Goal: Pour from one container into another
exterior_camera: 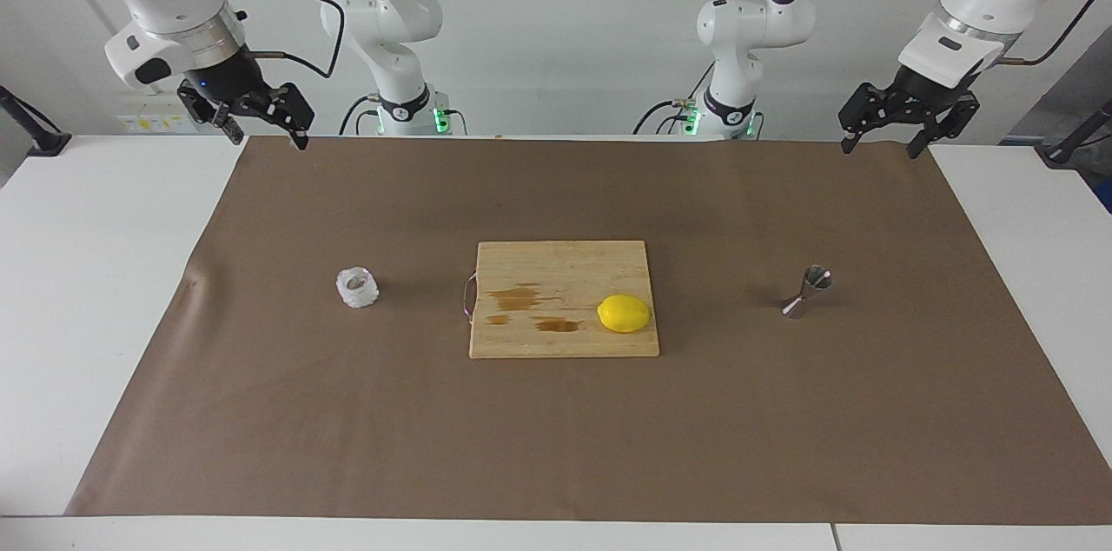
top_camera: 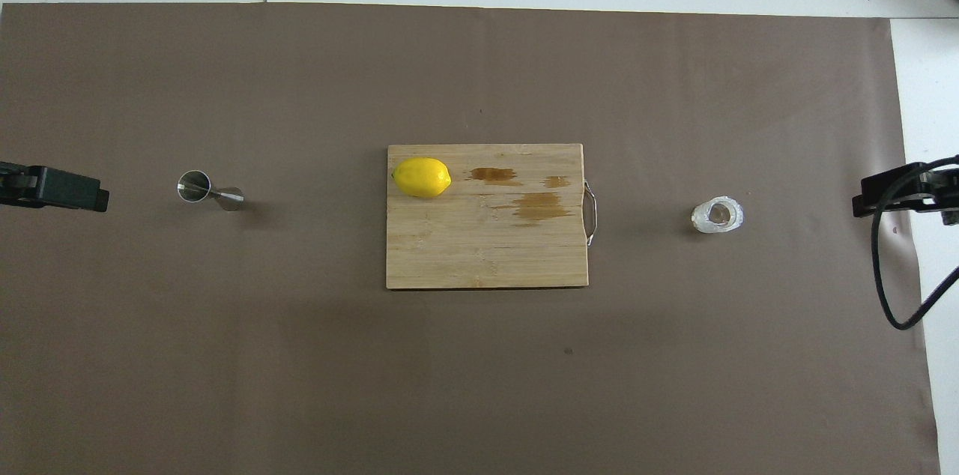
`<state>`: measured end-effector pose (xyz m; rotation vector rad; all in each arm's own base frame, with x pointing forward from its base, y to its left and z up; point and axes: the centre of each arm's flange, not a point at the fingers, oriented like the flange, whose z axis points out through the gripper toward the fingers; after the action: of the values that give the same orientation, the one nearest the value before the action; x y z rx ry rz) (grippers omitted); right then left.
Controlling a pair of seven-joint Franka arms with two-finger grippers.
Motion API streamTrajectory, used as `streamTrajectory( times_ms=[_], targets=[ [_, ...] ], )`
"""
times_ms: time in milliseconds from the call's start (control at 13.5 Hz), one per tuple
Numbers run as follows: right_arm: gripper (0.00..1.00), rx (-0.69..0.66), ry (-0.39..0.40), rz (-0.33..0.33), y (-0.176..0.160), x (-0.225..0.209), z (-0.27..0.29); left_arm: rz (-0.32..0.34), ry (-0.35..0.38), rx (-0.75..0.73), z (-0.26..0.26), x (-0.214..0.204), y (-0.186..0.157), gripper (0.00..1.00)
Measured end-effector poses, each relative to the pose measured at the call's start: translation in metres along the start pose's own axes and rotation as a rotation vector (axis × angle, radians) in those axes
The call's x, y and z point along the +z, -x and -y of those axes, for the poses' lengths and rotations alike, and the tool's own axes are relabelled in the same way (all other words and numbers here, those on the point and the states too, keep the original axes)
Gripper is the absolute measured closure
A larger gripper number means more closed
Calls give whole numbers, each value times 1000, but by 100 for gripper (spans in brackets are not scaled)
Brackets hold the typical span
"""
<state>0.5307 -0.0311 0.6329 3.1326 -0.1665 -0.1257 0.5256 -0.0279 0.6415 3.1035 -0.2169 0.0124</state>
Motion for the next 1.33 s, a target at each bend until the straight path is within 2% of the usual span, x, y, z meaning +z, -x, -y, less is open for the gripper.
streamTrajectory(
  times_ms=[814,1110,1332],
  targets=[
    [0,2,0,7,1,1,-1,-7,-1,-19,3,0,-1,0],
    [0,5,1,31,3,3,-3,7,3,-194,5,13,-6,0],
    [0,-4,2,35,4,3,2,36,61,-390,12,42,-25,0]
  ],
)
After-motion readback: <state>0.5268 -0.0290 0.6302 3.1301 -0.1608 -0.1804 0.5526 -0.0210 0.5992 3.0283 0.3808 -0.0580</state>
